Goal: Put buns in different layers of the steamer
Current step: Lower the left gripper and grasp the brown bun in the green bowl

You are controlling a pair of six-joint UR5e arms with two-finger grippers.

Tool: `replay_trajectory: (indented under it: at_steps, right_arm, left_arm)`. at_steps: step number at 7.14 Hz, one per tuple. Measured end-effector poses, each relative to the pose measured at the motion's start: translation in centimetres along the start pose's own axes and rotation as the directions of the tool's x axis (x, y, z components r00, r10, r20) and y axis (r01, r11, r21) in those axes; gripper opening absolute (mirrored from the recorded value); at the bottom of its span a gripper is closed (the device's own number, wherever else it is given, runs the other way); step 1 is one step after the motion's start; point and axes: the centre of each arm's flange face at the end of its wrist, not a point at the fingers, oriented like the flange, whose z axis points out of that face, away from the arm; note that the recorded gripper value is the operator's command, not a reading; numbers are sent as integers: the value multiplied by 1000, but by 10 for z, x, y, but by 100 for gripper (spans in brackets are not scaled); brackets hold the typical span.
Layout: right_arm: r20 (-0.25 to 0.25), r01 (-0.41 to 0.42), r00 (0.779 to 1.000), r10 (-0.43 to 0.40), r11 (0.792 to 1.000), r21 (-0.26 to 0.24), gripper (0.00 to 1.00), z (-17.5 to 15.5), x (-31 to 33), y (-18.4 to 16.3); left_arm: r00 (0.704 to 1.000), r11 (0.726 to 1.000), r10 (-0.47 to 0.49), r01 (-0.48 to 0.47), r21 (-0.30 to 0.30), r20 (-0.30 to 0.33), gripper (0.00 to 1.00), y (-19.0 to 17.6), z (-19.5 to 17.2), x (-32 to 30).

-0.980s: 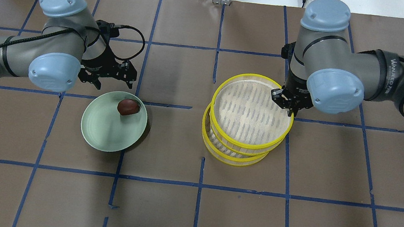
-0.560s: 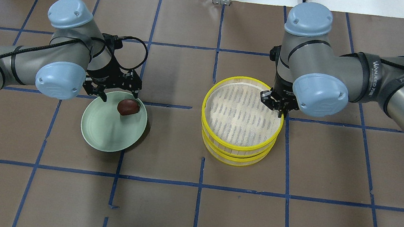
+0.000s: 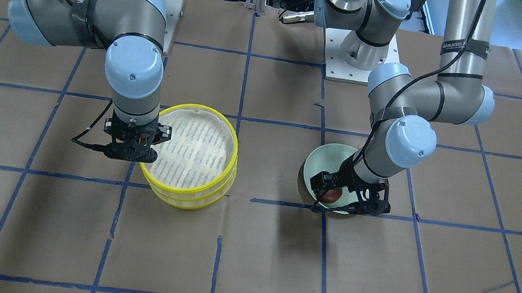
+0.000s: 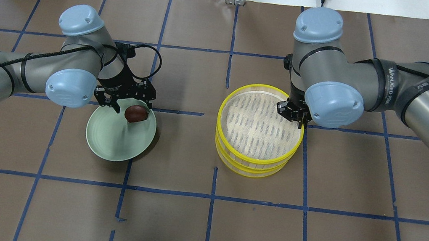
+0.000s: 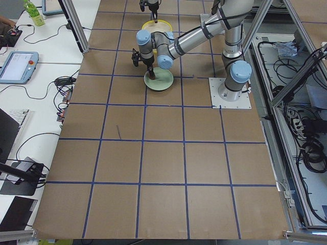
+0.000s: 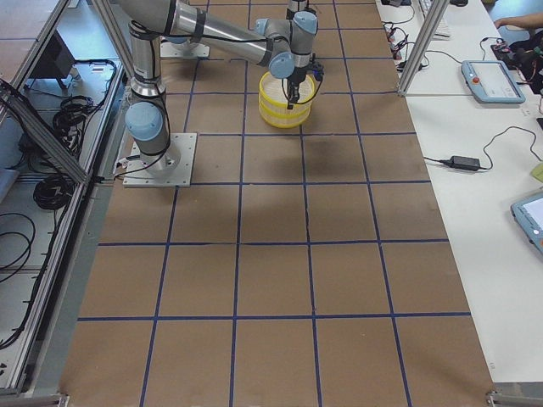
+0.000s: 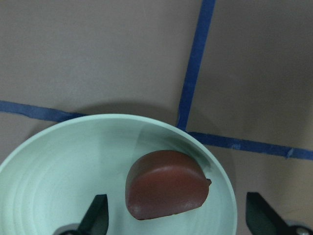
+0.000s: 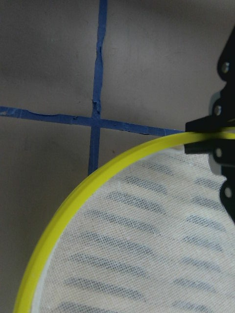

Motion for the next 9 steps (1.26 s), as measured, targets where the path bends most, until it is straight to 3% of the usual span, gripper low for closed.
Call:
replay_trajectory:
  at_steps: [2,4,5,6,7,8,9]
  right_arm:
    - [-22,18,1000,-18,1000,-2,7,1,-7,8]
    - [-27,31,999,-31,1000,3,7,-3,-12,20]
    - [-27,33,999,-33,999,4,7,-2,-12,22]
    - [-27,36,999,-36,999,2,14,-1,-13,24]
    - [-27,38,999,-38,999,0,88,0,-13,24]
    - [-27,40,999,-40,999,-2,100,0,-13,25]
    - [-24,41,999,-41,999,-5,100,0,-13,25]
  left_arm:
    - [1000,1000,3,-3,-17,2,57,0,9,-1]
    - [1000,999,2,-2,-32,3,17,2,15,-2]
    - [1000,999,-2,2,-44,5,7,6,21,-3]
    - [1000,999,-6,6,-45,7,5,9,21,-4]
    - [1000,1000,-4,4,-27,6,5,11,13,-2]
    - [1000,1000,3,-3,7,6,5,14,-4,2]
    - [1000,999,7,-7,49,4,5,22,-28,6]
